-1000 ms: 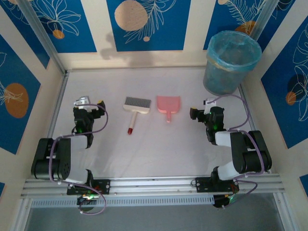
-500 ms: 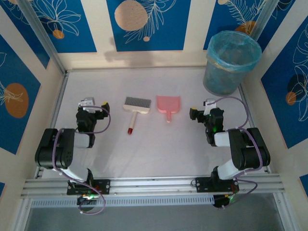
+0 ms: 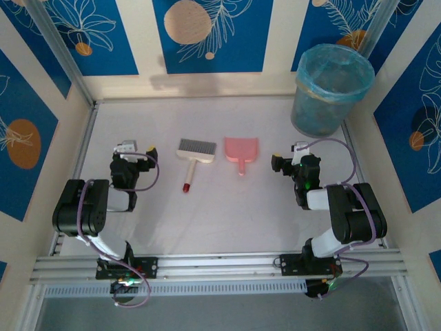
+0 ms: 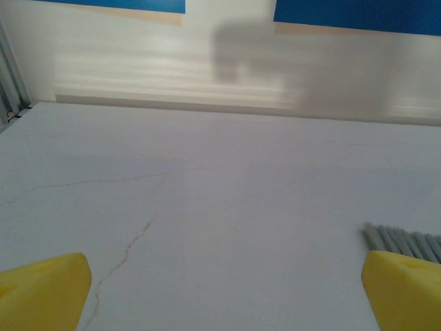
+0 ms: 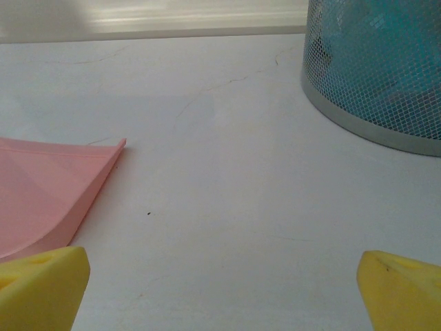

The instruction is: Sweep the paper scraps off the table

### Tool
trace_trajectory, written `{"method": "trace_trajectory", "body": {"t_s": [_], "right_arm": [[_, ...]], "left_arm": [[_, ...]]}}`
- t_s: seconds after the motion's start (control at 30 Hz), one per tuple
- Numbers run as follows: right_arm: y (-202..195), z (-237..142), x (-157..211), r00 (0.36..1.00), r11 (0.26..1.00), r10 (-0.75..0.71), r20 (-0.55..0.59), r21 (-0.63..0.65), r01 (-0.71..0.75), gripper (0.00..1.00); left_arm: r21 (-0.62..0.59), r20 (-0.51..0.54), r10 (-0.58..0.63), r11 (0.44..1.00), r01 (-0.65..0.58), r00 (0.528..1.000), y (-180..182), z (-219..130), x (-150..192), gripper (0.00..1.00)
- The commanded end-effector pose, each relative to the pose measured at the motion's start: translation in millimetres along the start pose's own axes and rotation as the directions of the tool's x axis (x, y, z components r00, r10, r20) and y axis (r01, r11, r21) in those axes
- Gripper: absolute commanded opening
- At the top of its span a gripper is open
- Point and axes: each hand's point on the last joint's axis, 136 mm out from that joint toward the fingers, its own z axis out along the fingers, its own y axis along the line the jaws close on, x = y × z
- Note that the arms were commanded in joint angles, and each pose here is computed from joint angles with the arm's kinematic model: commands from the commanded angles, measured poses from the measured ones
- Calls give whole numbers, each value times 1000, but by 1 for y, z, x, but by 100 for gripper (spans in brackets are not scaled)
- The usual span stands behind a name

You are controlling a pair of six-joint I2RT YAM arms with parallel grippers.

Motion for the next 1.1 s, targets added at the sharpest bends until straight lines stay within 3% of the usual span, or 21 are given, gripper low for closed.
{"method": "trace_trajectory", "body": {"t_s": [0.0, 0.17, 0.23, 0.33, 0.47, 0.53, 0.77, 0.93, 1.07], "right_arm": [[1, 2, -9, 999, 1000, -8, 31, -4, 8, 99], [1, 2, -9, 1000, 1000, -9, 30, -5, 9, 99], [0, 2, -9, 1000, 1000, -7, 30, -5, 7, 99], [1, 2, -8, 1000, 1000, -7, 26, -8, 8, 99], [1, 2, -8, 1000, 1000, -9, 29, -6, 9, 99], [1, 1, -9, 999, 1000, -9, 35, -6, 10, 99], [1, 1, -9, 999, 1000, -10, 32, -9, 10, 99], [0, 5, -8, 1000, 999, 17, -1, -40, -17, 99], [-1, 7, -9, 999, 998, 32, -11, -58, -33, 99]], "left_arm": [[15, 38, 4, 1000, -5, 999, -4, 2, -16, 100], [-121, 9, 32, 992, -31, 999, 15, -13, -48, 100], [-194, -90, 63, 978, -80, 994, 29, -23, -43, 100], [-248, -130, 33, 967, -65, 991, 39, -35, -29, 100], [-200, -180, 42, 977, -78, 983, 32, -26, -5, 100], [-197, -150, 48, 977, -77, 988, 31, -28, 5, 100], [-60, -59, 242, 968, -246, 968, -14, -26, 28, 100], [-78, -182, 168, 980, -185, 969, 1, -10, 35, 100], [-77, -166, 172, 979, -187, 971, 1, -11, 33, 100]]}}
